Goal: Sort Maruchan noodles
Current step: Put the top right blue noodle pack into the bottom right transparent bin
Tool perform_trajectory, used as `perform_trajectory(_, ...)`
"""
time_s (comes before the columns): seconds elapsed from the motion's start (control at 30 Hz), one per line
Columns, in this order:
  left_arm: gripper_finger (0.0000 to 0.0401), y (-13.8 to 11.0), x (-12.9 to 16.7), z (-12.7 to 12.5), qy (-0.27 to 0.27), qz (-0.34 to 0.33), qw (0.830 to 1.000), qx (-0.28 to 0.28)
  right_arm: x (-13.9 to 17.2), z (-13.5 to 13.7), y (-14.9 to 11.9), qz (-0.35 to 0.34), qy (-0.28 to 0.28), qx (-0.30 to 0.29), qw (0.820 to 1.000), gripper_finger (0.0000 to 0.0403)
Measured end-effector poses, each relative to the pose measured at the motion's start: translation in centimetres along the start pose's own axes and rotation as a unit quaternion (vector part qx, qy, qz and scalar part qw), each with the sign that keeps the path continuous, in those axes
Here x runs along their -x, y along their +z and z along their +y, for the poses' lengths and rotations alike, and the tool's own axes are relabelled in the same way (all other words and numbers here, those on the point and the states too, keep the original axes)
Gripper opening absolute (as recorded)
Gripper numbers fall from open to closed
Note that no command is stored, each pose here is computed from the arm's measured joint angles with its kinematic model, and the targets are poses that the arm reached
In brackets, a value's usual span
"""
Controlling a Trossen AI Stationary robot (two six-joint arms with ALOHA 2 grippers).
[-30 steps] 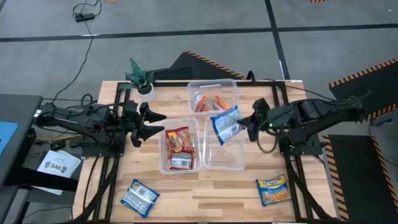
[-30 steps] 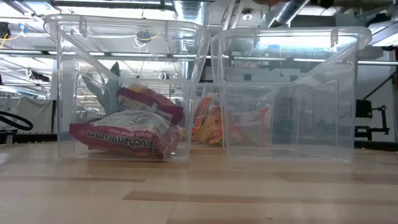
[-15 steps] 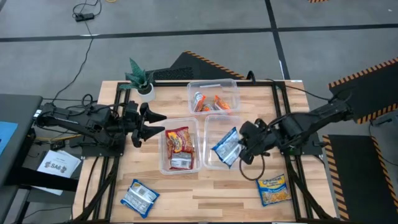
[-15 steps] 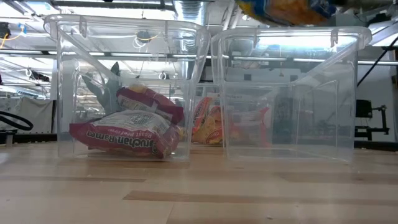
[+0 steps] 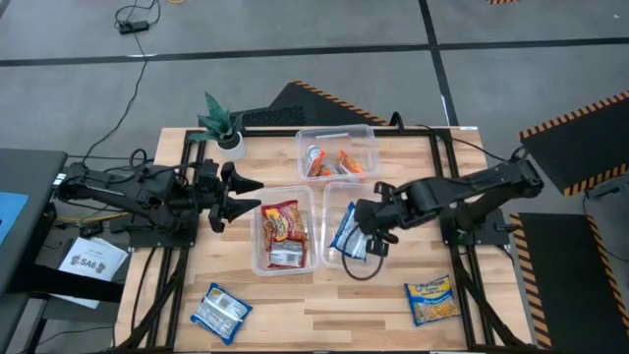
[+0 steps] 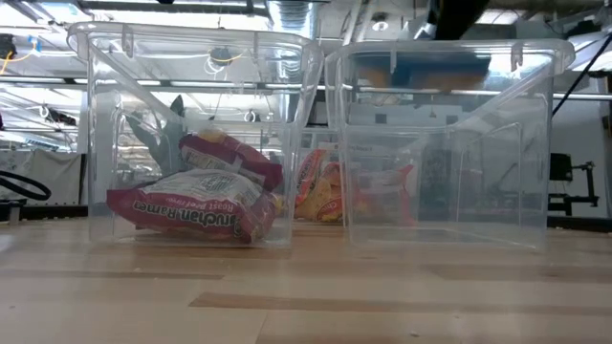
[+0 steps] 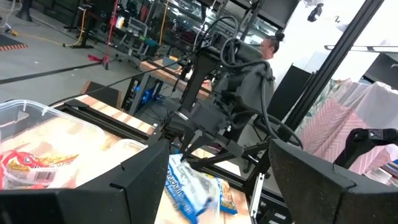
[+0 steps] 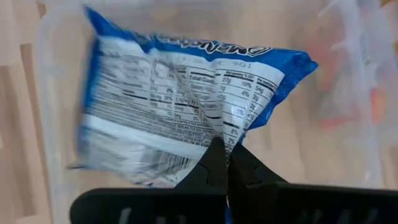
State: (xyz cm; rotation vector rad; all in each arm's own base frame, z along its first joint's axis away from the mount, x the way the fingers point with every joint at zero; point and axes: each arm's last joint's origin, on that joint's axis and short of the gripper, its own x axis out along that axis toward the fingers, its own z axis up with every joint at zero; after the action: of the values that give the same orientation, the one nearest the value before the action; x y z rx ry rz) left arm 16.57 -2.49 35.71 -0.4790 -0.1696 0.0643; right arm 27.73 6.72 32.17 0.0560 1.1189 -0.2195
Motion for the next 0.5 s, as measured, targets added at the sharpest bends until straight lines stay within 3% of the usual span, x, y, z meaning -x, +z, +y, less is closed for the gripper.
perform_trajectory(0.5, 0.0263, -0.2, 0.0, 0.1, 0.004, 0.008, 1.000, -0.003, 0.1, -1.5, 1.3, -0.002, 0.013, 0.041, 0.999, 0.0042)
